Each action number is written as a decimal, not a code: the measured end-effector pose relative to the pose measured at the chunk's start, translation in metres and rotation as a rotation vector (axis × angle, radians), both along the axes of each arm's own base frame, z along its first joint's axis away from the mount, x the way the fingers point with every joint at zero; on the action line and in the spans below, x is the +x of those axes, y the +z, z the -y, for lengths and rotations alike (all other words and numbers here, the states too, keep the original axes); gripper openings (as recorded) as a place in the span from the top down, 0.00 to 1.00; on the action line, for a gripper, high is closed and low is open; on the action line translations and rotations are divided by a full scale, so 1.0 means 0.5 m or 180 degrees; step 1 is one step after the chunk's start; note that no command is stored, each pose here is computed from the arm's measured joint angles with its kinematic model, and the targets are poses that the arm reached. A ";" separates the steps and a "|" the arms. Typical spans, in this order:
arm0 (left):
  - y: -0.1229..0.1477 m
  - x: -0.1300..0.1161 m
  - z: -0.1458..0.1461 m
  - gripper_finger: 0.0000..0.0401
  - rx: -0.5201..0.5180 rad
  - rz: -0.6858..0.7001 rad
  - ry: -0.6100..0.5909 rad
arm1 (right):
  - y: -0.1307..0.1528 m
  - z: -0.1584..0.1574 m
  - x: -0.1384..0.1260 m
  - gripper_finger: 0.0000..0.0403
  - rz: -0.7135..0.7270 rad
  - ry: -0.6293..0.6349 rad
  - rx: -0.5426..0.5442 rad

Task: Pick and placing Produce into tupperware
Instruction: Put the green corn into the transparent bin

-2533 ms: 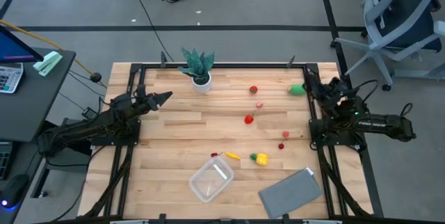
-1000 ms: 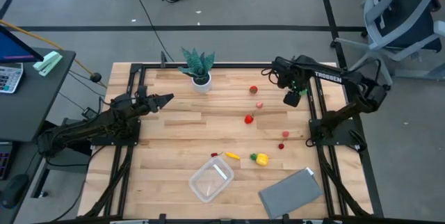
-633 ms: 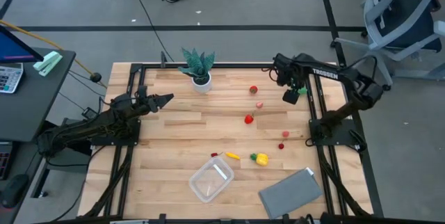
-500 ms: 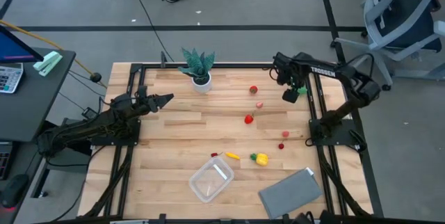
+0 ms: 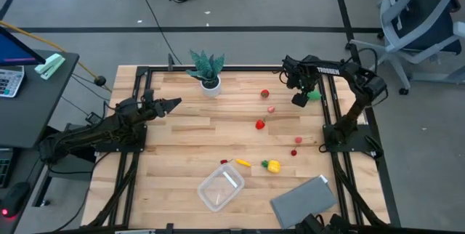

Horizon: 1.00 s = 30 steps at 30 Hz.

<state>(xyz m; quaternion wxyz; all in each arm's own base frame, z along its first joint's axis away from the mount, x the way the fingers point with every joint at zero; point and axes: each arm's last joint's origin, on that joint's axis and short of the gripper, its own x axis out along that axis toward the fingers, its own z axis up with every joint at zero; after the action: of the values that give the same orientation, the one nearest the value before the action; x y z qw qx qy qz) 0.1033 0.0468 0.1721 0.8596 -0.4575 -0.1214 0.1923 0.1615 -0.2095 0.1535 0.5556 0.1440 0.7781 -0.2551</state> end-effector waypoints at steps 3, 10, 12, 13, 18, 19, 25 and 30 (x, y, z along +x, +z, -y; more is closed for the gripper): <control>0.000 0.000 0.000 0.67 0.0000 0.0000 0.0000 | -0.013 0.004 0.001 0.26 -0.0042 -0.0009 0.0054; 0.000 0.000 0.000 0.66 0.0000 0.0000 0.0000 | -0.021 0.005 0.002 0.27 -0.0105 -0.0002 0.0079; 0.000 0.000 0.000 0.67 0.0000 0.0000 -0.0001 | -0.021 0.005 0.001 0.28 -0.0107 -0.0006 0.0076; 0.000 0.000 0.000 0.68 0.0000 0.0000 0.0000 | -0.021 0.005 0.001 0.28 -0.0106 -0.0018 0.0071; 0.000 0.000 0.000 0.69 0.0000 0.0001 -0.0001 | -0.022 0.004 0.002 0.33 -0.0076 -0.0177 0.0048; 0.000 0.000 0.000 0.68 0.0000 0.0000 -0.0001 | -0.022 0.003 0.002 0.34 -0.0045 -0.0222 0.0060; 0.000 0.000 0.000 0.68 0.0000 -0.0001 0.0000 | -0.023 -0.002 0.008 0.43 0.0210 -0.0537 0.0205; 0.000 0.000 0.000 0.70 0.0001 0.0002 0.0001 | -0.016 -0.012 0.018 0.47 0.0397 -0.0699 0.0287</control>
<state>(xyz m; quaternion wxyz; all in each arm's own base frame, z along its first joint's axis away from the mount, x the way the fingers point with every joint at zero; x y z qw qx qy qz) 0.1033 0.0468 0.1721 0.8596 -0.4574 -0.1217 0.1923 0.1704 -0.2033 0.1452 0.5646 0.2687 0.7323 -0.2697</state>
